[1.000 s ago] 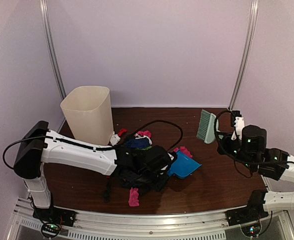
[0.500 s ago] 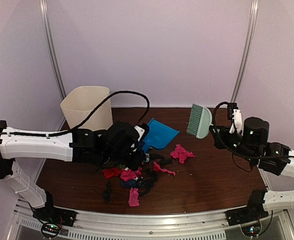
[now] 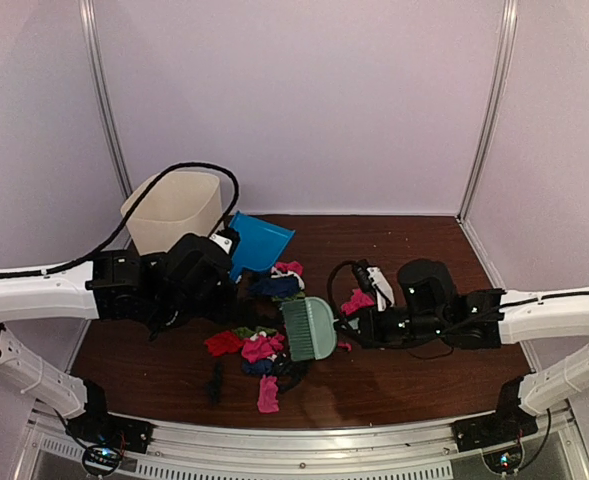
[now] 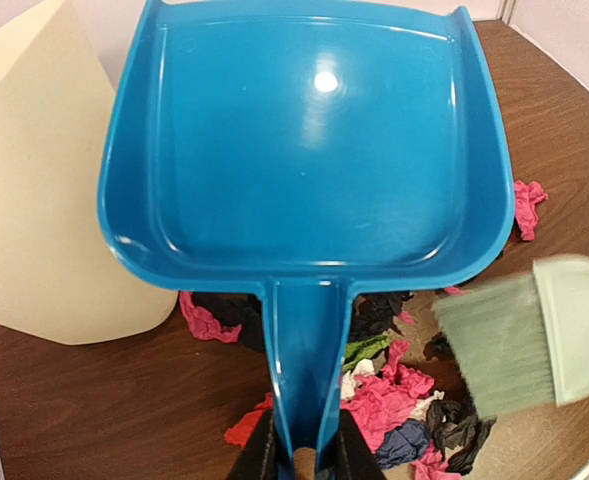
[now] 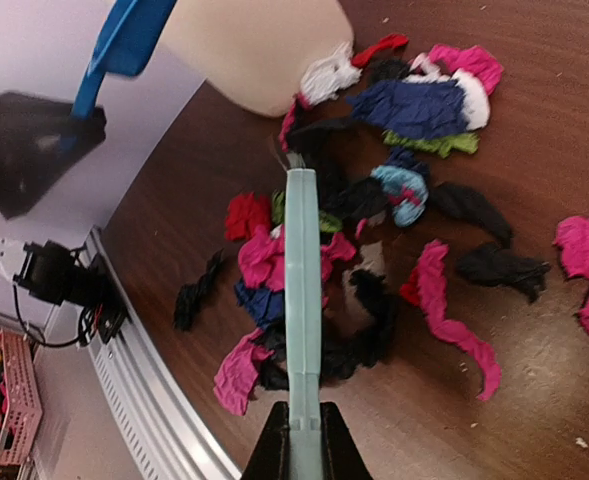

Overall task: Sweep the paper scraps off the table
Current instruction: Sweep the paper scraps at the center of the board.

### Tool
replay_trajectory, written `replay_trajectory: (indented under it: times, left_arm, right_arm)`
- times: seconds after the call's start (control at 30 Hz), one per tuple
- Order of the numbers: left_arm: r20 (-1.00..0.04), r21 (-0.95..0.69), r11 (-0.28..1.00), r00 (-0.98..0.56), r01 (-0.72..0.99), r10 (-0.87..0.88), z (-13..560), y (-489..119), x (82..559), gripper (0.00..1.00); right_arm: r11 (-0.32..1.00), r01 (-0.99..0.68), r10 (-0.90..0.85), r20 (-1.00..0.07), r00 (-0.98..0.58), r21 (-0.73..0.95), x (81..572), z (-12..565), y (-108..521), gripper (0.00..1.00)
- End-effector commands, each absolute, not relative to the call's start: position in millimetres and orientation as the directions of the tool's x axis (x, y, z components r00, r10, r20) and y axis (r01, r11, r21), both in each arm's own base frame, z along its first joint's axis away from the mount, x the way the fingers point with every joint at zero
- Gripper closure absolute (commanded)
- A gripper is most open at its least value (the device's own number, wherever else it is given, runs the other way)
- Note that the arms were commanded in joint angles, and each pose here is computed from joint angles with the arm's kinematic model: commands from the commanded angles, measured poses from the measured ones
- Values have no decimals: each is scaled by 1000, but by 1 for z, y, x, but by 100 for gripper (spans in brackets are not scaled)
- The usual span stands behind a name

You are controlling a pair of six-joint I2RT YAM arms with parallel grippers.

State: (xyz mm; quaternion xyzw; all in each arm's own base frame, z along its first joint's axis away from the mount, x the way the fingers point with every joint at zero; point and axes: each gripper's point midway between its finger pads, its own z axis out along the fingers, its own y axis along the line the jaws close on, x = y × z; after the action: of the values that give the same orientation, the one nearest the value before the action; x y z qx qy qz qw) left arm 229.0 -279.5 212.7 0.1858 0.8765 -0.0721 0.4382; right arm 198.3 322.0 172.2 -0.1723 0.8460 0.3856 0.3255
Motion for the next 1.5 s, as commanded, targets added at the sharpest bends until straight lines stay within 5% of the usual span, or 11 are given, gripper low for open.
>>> replay_trajectory:
  times: [0.0, 0.3, 0.6, 0.9, 1.2, 1.47]
  left_arm:
    - [-819, 50, 950, -532, 307, 215, 223, -258, 236, 85]
    - [-816, 52, 953, -538, 298, 213, 221, -253, 236, 85]
    - [-804, 62, 949, -548, 308, 231, 214, -255, 235, 85]
    - [-796, 79, 943, -550, 323, 255, 210, -262, 237, 85]
    - [-807, 87, 942, -531, 324, 258, 215, -263, 239, 85]
    - [-816, 102, 944, -515, 315, 260, 221, -260, 243, 85]
  right_arm:
    - [454, -643, -126, -669, -732, 617, 157, 191, 376, 100]
    - [637, -593, -147, -677, -721, 493, 183, 146, 369, 100]
    - [867, -412, -79, -739, -669, 281, 236, 135, 291, 100]
    - [944, -257, -11, -761, -648, 206, 261, 137, 233, 100]
    - [732, -525, 38, -795, -605, 434, 230, 209, 277, 100]
    - [514, -608, -53, -685, -726, 605, 188, 187, 327, 100]
